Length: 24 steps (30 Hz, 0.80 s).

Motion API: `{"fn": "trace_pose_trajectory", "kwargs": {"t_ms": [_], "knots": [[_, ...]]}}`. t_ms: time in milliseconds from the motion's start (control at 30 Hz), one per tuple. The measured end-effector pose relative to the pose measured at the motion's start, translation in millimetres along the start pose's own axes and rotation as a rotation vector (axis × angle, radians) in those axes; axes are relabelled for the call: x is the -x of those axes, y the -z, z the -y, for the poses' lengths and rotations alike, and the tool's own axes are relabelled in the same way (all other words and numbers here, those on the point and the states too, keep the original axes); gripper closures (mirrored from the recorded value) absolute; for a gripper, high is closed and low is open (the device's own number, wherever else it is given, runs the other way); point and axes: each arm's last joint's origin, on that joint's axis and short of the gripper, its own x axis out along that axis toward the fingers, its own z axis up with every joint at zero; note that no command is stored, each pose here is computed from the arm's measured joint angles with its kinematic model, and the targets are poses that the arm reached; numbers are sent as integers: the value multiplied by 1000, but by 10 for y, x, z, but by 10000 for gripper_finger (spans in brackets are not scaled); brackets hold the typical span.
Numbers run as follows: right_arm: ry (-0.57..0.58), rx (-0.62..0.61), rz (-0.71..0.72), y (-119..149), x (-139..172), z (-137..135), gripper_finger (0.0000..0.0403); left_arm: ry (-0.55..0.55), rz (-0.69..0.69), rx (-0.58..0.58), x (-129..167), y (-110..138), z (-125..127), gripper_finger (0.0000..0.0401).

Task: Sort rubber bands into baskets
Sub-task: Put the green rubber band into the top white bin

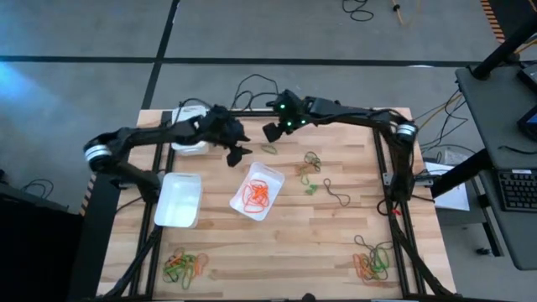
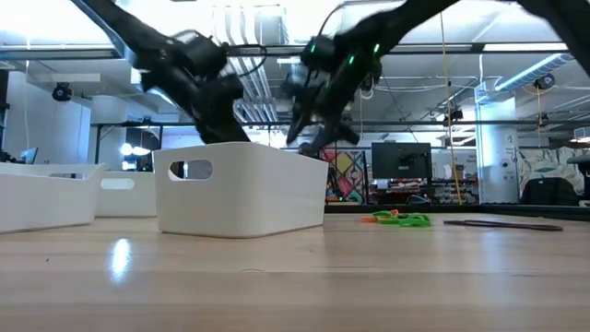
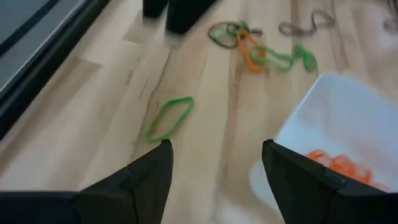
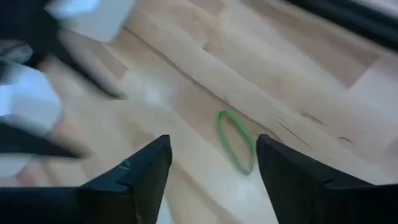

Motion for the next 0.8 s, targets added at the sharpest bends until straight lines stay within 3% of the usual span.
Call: {"fn": "trace_pose_trajectory", "kwargs": {"t_ms": [167, 267, 433, 667, 800], "knots": [[-5, 31, 88, 47, 560, -279, 156, 73, -32, -202, -283, -66, -245, 170], [-1, 48, 145, 142, 853, -470, 155, 93, -120, -283, -457, -93, -342, 170], [14, 55, 214, 374, 1174, -771, 161, 84, -279, -327, -711, -130, -553, 170], [32, 58, 234, 639, 1290, -1026, 165, 114, -400, -380, -979, -159, -732, 170], [20, 56, 228, 700, 1280, -1090, 165, 101, -385, -407, -1067, -247, -762, 170]]}}
